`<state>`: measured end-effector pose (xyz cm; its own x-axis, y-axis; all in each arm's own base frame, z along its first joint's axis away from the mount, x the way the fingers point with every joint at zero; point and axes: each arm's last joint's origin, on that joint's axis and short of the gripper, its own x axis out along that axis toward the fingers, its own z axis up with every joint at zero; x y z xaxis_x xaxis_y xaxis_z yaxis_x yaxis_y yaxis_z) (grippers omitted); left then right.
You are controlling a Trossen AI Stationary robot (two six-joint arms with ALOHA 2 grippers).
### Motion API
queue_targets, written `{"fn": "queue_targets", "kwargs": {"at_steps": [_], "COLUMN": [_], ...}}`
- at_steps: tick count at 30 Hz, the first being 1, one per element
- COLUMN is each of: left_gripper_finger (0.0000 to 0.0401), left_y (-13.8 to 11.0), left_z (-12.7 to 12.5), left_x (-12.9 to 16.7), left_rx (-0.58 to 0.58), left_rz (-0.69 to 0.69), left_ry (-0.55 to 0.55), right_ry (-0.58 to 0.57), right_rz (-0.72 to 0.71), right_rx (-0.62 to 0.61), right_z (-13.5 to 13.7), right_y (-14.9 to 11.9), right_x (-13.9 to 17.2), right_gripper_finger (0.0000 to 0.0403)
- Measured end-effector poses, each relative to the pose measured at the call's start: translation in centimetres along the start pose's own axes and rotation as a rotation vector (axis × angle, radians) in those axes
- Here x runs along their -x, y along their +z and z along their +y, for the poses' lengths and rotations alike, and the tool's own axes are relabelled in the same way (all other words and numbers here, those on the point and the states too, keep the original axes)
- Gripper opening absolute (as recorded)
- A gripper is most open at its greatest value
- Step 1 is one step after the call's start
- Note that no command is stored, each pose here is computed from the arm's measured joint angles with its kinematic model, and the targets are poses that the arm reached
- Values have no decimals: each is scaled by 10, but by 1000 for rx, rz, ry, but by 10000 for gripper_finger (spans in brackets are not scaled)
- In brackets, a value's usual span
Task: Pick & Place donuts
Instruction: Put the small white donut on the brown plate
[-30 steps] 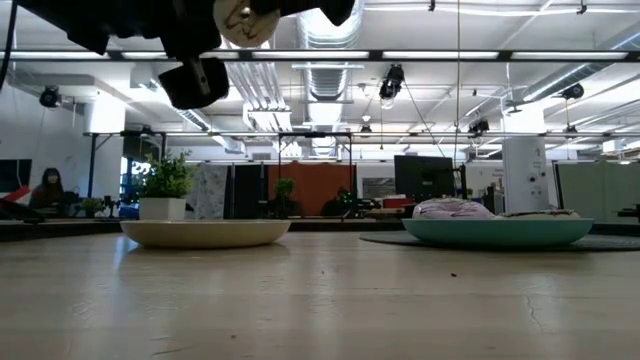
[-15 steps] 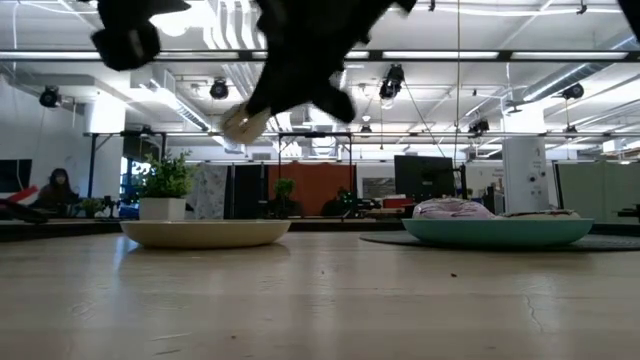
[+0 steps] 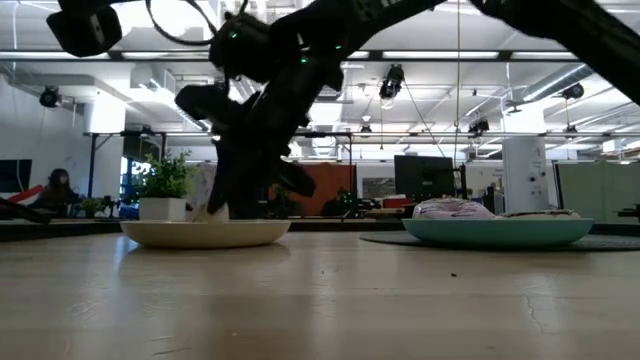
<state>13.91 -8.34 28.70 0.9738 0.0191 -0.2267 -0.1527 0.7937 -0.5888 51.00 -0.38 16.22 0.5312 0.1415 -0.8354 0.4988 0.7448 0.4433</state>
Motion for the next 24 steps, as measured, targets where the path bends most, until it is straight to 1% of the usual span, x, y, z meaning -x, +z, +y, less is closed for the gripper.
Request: {"fn": "queue_targets", "kwargs": {"at_steps": [5,11,16,18,22,24], "left_gripper_finger": [94,94,94,94,94,94], "left_y": [-1,-2,-2,-2,-2,-2], "left_z": [0,2,2,2,2,2], "left_x": [0,2,2,2,2,2], "left_rx": [-8,-26,-60,-66,-67,-71], "left_rz": [6,20,21,22,23,27], "left_ry": [0,6,8,8,9,11], "right_ry": [-94,-265,-299,-337,-457,-470], "right_rz": [77,74,98,90,46,22], "right_rx": [8,62,82,84,94,102], "right_z": [1,8,8,6,5,7], "right_y": [8,12,10,10,9,10], "right_x": [-7,11,16,17,23,26], "right_gripper_finger": [36,71,110,123,140,144]}}
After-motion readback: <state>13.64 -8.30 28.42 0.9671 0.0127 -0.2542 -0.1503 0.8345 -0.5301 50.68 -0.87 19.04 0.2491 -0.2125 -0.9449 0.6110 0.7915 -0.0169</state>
